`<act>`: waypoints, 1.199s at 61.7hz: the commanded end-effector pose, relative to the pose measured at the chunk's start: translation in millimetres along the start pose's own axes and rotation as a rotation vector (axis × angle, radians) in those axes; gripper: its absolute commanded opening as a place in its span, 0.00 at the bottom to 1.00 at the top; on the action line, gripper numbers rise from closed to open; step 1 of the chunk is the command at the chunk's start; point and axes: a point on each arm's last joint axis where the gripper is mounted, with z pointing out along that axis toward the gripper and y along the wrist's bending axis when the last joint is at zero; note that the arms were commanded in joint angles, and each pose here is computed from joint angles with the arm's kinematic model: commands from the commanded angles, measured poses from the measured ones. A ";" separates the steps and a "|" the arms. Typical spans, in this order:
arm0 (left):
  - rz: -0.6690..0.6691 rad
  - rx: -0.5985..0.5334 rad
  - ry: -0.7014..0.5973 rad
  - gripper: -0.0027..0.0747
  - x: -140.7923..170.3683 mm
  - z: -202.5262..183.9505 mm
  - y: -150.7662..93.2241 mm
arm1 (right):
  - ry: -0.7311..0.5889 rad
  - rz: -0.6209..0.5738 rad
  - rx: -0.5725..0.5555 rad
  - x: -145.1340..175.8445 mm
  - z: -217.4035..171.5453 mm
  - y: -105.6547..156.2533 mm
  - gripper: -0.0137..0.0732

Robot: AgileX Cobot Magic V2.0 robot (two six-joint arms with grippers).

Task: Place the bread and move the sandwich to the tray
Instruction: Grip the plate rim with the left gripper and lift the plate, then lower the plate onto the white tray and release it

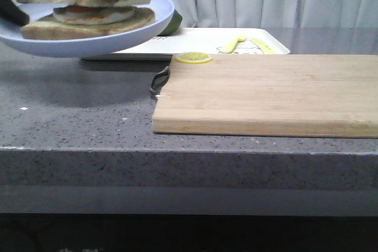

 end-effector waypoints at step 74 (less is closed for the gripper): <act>-0.236 0.031 -0.132 0.26 -100.8 80.3 -20.8 | -0.099 0.000 0.015 -13.3 -5.4 -1.0 0.61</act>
